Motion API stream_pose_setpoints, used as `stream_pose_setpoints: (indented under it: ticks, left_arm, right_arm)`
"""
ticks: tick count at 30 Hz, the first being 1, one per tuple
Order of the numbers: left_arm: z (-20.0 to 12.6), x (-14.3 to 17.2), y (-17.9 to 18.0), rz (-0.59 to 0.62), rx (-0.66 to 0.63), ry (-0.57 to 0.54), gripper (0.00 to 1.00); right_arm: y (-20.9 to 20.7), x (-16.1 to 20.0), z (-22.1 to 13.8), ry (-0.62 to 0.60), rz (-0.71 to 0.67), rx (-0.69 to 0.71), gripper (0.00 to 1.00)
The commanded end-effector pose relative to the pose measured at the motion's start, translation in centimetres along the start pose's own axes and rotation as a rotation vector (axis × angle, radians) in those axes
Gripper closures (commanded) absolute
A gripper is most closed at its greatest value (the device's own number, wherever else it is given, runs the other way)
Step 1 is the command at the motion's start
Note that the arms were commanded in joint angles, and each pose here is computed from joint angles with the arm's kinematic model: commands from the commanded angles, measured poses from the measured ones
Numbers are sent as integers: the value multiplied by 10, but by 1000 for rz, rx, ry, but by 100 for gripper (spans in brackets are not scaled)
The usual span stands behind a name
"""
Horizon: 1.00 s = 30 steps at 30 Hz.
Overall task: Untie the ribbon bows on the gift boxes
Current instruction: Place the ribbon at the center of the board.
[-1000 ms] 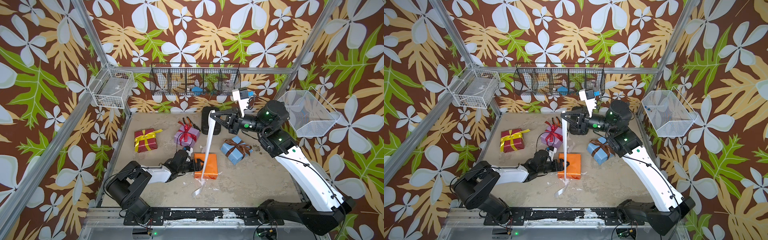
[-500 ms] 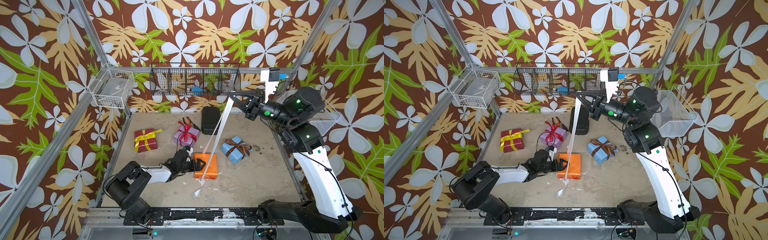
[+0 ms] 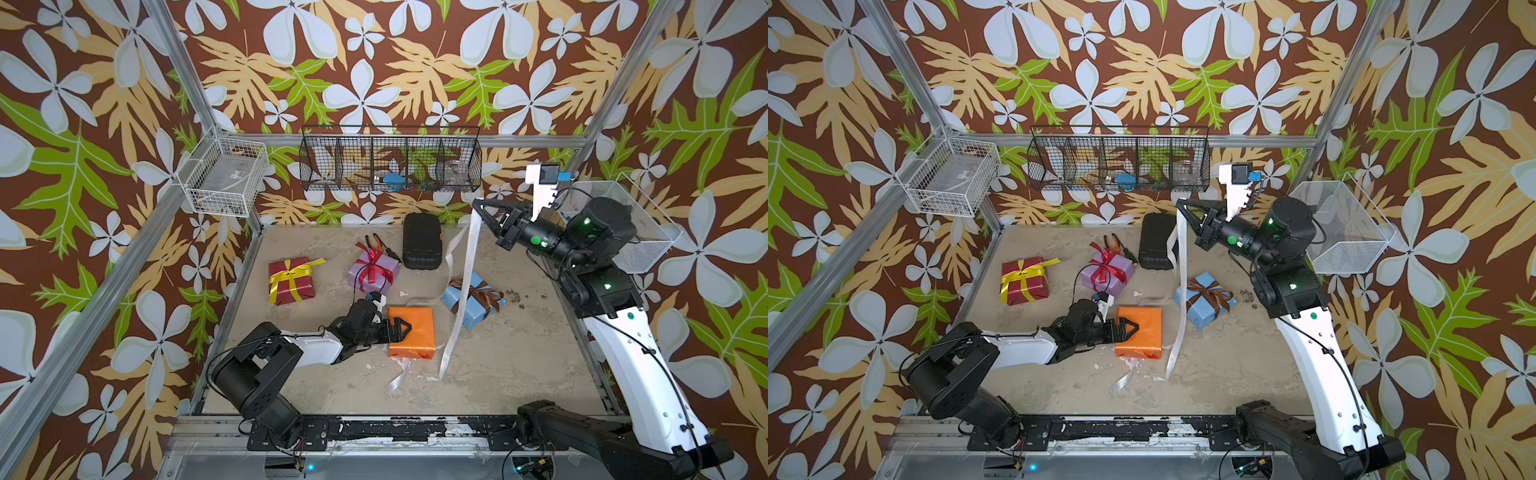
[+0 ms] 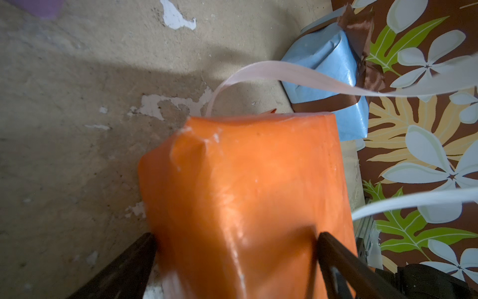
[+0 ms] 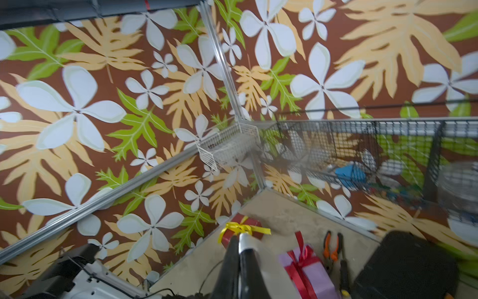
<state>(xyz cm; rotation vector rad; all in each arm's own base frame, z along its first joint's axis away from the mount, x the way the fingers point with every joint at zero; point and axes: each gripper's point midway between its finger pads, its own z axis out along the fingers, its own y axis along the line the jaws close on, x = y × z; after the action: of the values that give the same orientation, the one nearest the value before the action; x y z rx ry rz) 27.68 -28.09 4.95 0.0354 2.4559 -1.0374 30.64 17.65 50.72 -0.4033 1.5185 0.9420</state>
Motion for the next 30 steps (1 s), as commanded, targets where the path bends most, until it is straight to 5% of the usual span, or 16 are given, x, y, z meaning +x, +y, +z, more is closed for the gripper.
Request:
stream_pose_setpoints:
  ticks: [1, 9, 16, 25, 26, 27, 30]
  left_arm:
    - [-7, 39, 58, -17, -247, 124, 2]
    - [-7, 36, 57, -14, -249, 117, 2]
    - [-8, 33, 55, -7, -254, 119, 2]
    - [-7, 32, 55, -5, -259, 118, 2]
    - [-7, 31, 54, -4, -257, 117, 2]
    - [-7, 31, 54, -3, -260, 119, 1]
    - [-7, 28, 53, 5, -263, 115, 2]
  right_arm:
    - [-46, 26, -9, 1, -39, 226, 100]
    - [-177, 147, -69, 179, 10, 770, 100]
    - [-250, 194, -123, 172, 169, 966, 100]
    - [-285, 245, -149, 204, 244, 1134, 100]
    - [-286, 254, -151, 218, 255, 1140, 96]
    - [-287, 261, -153, 231, 262, 1145, 81]
    - [-285, 266, -156, 272, 279, 1154, 2]
